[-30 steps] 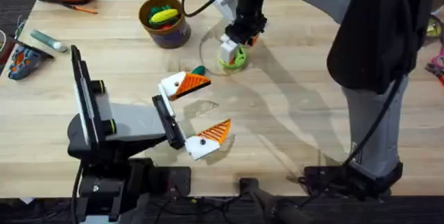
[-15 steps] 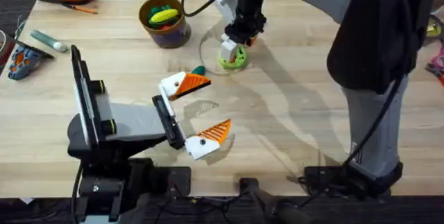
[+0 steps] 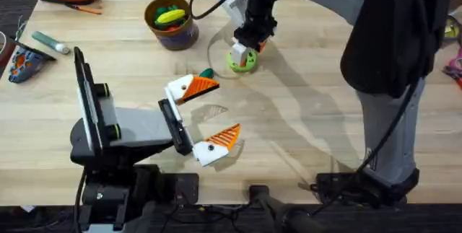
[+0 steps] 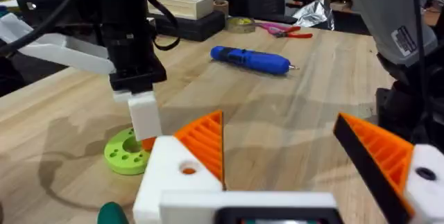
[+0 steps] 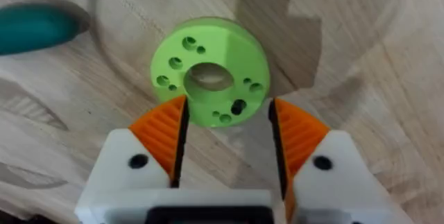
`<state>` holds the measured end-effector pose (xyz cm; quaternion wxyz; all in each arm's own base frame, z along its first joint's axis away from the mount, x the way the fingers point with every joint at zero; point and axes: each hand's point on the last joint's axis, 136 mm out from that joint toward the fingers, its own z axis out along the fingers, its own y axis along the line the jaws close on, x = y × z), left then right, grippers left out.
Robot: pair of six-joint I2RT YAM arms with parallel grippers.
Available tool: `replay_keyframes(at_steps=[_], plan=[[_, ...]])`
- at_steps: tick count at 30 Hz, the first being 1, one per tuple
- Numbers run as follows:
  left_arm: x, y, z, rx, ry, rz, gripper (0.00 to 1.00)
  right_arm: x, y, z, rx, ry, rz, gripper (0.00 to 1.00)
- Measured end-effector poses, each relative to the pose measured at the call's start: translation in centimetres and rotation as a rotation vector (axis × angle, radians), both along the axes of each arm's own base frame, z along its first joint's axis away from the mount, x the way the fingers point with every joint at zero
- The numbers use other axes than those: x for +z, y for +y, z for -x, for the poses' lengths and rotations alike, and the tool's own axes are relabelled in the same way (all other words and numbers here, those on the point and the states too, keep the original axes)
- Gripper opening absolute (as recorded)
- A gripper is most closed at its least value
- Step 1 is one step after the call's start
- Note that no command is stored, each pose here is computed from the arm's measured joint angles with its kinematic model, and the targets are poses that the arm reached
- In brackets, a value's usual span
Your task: Pick up the gripper from the table and insert it into the empty holder that is missing its gripper. Then pick up a screw, insert it into the mounting hole, and use the screwdriver to tighten it. Finally, clean up the table by picking up the vegetable and placing it into the bucket.
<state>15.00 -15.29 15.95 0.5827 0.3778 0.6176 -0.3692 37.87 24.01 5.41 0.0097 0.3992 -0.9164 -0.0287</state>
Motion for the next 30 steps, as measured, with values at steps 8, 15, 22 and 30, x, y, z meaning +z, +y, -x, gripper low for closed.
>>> replay_keyframes(at_steps=[8, 15, 22, 30], plan=[[0.0, 0.0, 0.0, 0.0, 0.0, 0.0, 0.986, 0.02, 0.06, 0.01, -0.001, 0.001, -0.004, 0.568], [0.0, 0.0, 0.0, 0.0, 0.0, 0.0, 0.985, 0.27, 0.06, -0.11, -0.003, -0.009, -0.006, 0.464], [0.0, -0.01, 0.0, 0.0, 0.0, 0.0, 0.986, 0.8, 0.08, -0.15, -0.004, -0.019, -0.012, 0.408], [0.0, 0.0, 0.0, 0.0, 0.0, 0.0, 0.986, 0.98, 0.06, -0.11, -0.004, -0.02, -0.013, 0.384]])
